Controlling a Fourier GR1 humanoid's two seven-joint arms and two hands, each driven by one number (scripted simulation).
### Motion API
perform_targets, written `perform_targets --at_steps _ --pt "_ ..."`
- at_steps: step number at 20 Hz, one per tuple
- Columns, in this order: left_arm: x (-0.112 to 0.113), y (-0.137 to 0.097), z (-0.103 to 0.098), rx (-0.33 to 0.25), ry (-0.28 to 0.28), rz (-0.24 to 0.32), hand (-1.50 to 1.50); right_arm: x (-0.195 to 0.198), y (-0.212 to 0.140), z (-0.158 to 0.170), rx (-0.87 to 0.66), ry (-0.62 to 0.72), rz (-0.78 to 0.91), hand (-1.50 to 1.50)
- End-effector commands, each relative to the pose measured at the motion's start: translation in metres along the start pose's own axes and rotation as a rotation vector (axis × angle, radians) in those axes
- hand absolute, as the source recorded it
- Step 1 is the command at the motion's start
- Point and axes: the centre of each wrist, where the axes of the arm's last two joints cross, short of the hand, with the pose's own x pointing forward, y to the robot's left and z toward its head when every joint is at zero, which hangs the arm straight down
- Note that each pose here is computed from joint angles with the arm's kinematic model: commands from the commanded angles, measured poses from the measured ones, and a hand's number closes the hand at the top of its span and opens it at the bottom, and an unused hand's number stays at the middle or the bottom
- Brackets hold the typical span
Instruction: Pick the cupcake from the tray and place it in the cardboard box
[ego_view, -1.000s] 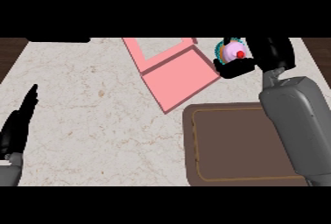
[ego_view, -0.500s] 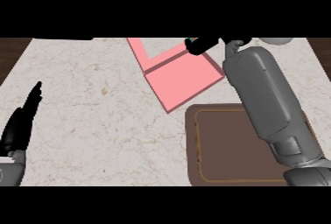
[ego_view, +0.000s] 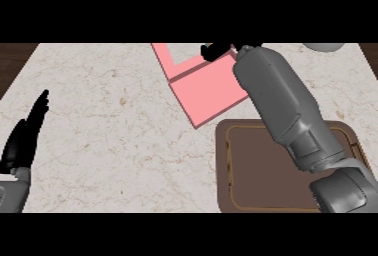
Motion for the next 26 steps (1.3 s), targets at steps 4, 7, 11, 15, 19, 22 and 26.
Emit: perform_targets --at_steps 4,7,11,15,19,22,26 --pt "0.006 -0.01 -0.003 -0.02 -0.015 -0.008 0.0 -0.005 0.021 0.0 0.071 0.167 -0.093 -1.5" --pt "0.017 -0.007 -0.01 -0.019 -0.027 0.015 0.0 -0.018 0.035 0.006 0.081 0.171 -0.122 -1.5" --pt "0.017 -0.009 -0.009 -0.026 -0.033 -0.005 0.0 -0.017 0.034 0.005 0.007 0.108 -0.169 -1.5" --pt "0.023 -0.018 -0.01 -0.008 -0.022 0.001 0.0 -0.04 0.021 0.003 -0.11 0.017 -0.251 -1.5" --pt "0.01 -0.011 -0.007 -0.008 -0.01 0.004 0.0 -0.032 0.01 -0.002 -0.235 0.024 -0.381 -1.5" --pt "-0.011 -0.006 0.003 -0.001 -0.007 -0.004 0.0 -0.054 -0.004 -0.005 -0.278 0.023 -0.456 -1.5" --pt "-0.002 -0.001 0.003 0.013 0.017 0.003 0.0 -0.079 -0.047 -0.015 -0.28 -0.003 -0.548 -1.5"
